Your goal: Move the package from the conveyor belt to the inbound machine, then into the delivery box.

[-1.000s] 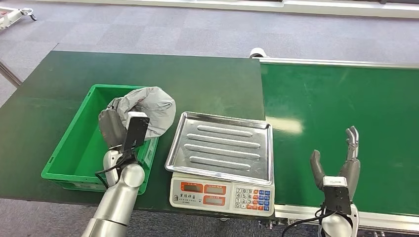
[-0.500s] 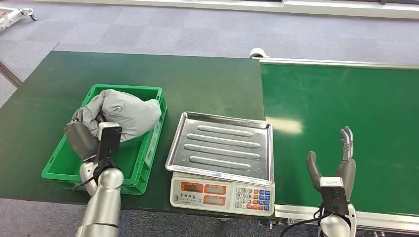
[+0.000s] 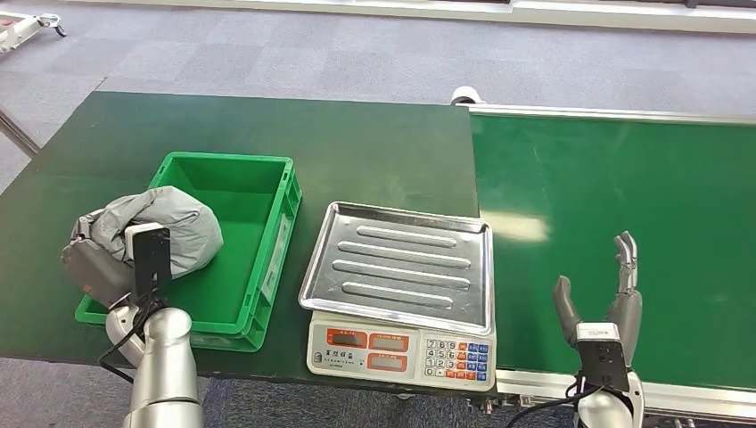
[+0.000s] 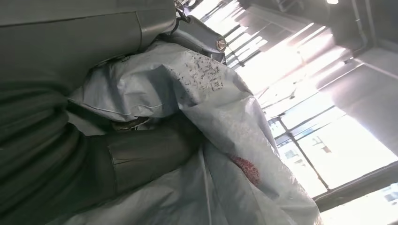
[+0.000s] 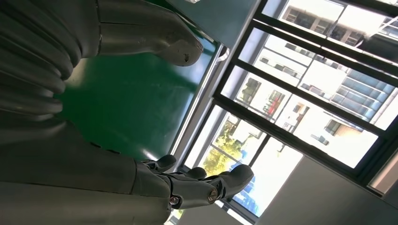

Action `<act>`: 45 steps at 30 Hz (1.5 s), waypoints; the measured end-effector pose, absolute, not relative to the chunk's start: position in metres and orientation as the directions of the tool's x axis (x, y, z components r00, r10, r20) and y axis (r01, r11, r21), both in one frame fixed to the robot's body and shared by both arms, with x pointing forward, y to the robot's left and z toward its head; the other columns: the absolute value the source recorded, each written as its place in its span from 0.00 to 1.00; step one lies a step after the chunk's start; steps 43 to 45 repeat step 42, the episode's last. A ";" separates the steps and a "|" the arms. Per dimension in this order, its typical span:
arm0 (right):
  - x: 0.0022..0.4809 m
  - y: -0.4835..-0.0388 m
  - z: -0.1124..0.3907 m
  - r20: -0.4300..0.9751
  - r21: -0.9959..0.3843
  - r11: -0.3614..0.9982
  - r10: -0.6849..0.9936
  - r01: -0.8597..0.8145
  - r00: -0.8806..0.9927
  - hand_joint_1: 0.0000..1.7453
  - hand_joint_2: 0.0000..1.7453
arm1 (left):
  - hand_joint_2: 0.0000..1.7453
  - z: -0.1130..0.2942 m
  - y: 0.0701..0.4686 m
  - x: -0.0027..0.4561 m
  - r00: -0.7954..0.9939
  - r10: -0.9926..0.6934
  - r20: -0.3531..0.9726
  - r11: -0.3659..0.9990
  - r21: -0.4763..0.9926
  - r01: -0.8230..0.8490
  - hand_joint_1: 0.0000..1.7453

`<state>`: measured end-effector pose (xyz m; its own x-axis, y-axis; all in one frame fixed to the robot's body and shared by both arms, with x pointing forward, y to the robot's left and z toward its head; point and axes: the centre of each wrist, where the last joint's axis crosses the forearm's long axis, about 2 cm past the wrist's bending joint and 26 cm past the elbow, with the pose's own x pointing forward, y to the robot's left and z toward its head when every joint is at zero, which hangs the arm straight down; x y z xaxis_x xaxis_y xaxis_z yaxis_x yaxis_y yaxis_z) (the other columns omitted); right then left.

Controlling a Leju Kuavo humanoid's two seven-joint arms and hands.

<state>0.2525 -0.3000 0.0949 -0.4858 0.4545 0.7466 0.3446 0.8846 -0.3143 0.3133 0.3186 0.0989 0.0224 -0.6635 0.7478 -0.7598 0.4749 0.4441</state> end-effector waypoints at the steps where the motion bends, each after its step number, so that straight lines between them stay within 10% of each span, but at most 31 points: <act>1: 0.253 -0.300 0.095 0.746 -0.314 0.884 0.455 0.345 -0.486 0.00 1.00 | 1.00 0.098 0.317 0.314 0.048 -0.647 0.761 0.490 0.463 -0.738 0.00; 30: 0.262 -0.299 0.102 0.726 -0.337 0.875 0.476 0.346 -0.497 0.00 1.00 | 1.00 0.096 0.287 0.321 0.022 -0.681 0.732 0.585 0.562 -0.584 0.00; 34: 0.262 -0.299 0.100 0.731 -0.337 0.877 0.473 0.343 -0.492 0.00 1.00 | 0.00 0.105 0.289 0.316 -0.150 -0.613 0.776 0.636 0.372 -0.676 0.00; 45: 0.262 -0.299 0.094 0.753 -0.312 0.887 0.450 0.341 -0.481 0.00 1.00 | 0.00 0.130 0.269 0.319 -0.503 -0.332 0.798 0.870 0.052 -0.491 0.00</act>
